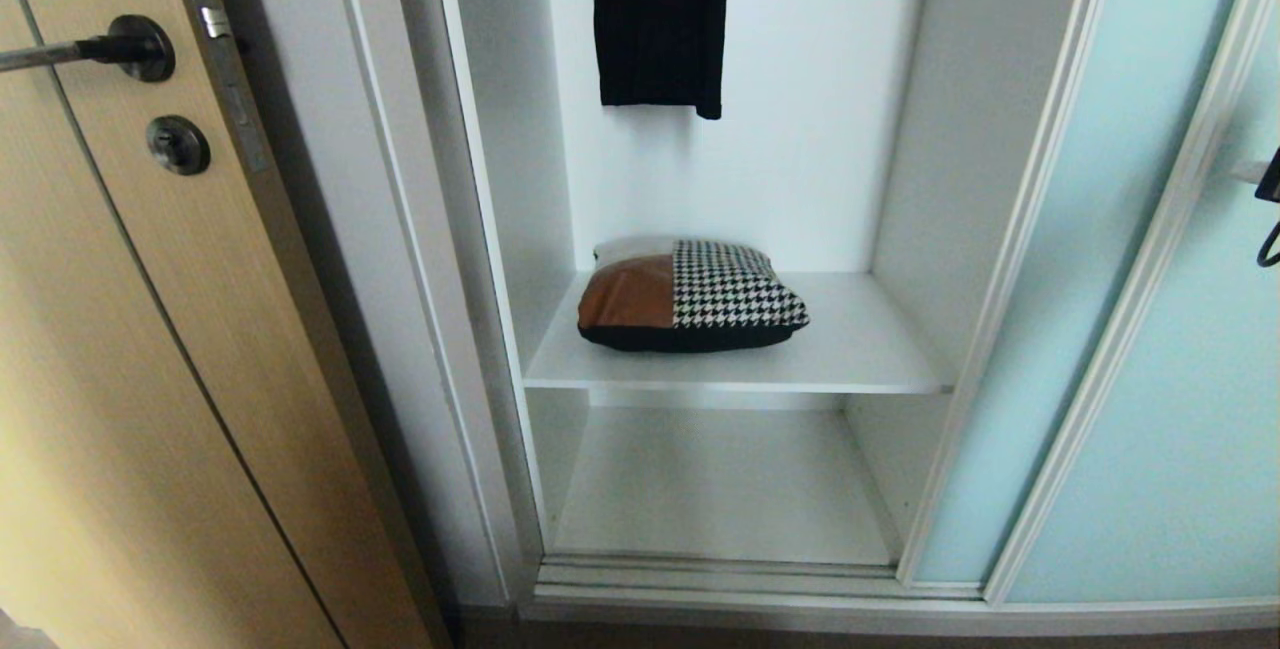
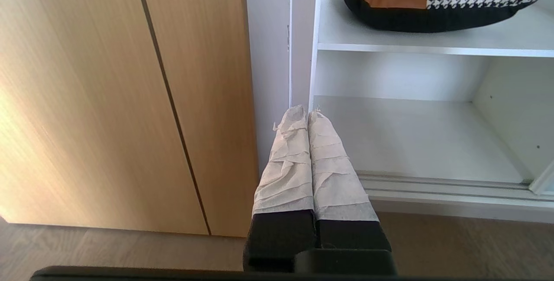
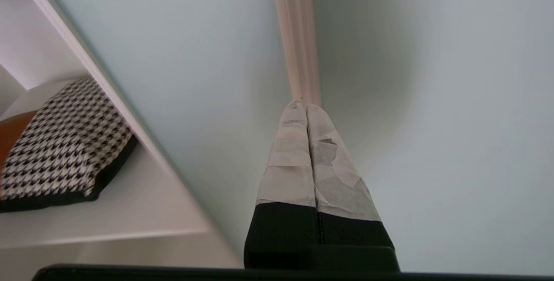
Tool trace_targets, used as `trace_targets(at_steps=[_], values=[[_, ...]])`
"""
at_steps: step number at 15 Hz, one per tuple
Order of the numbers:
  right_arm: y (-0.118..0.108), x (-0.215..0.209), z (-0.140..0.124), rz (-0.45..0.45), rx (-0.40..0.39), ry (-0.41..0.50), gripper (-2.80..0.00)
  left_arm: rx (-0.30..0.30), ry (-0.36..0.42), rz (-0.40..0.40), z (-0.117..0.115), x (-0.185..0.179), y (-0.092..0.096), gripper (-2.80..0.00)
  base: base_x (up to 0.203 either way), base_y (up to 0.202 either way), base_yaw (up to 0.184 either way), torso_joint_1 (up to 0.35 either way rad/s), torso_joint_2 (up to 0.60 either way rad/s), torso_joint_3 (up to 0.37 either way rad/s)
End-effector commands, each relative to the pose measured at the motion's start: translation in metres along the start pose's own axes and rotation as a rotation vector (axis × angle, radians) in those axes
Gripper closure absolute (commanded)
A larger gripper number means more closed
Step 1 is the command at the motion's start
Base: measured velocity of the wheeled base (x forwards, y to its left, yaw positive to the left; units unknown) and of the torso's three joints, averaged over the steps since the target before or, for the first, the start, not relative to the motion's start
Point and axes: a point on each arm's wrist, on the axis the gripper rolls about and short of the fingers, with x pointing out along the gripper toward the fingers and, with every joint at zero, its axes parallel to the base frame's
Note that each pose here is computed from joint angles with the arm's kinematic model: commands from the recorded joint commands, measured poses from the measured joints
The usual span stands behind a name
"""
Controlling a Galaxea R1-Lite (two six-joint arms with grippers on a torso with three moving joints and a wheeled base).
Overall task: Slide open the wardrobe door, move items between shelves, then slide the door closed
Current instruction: Close the door
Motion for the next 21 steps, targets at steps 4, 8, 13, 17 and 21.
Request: trace_targets(at_steps=[4,8,13,17,21], values=[[-0.015,0.019,-0.017,0.009,-0.014,-0.036,0.0,0.0,0.002,0.0,0.0,0.0,0.0,0.0,0.0,0.0,0.0,0.0,0.0,0.0],[-0.02,0.028,-0.031,0.008,-0.001,-0.011,0.0,0.0,0.002,0.0,0.0,0.0,0.0,0.0,0.0,0.0,0.0,0.0,0.0,0.0],[-0.022,0.038,-0.042,0.008,-0.001,-0.013,0.0,0.0,0.002,0.0,0.0,0.0,0.0,0.0,0.0,0.0,0.0,0.0,0.0,0.0],[-0.02,0.051,-0.055,-0.006,-0.006,-0.026,0.0,0.001,0.002,0.0,0.0,0.0,0.0,0.0,0.0,0.0,0.0,0.0,0.0,0.0],[-0.024,0.058,-0.066,-0.014,0.003,-0.01,0.0,0.0,0.002,0.0,0.0,0.0,0.0,0.0,0.0,0.0,0.0,0.0,0.0,0.0]])
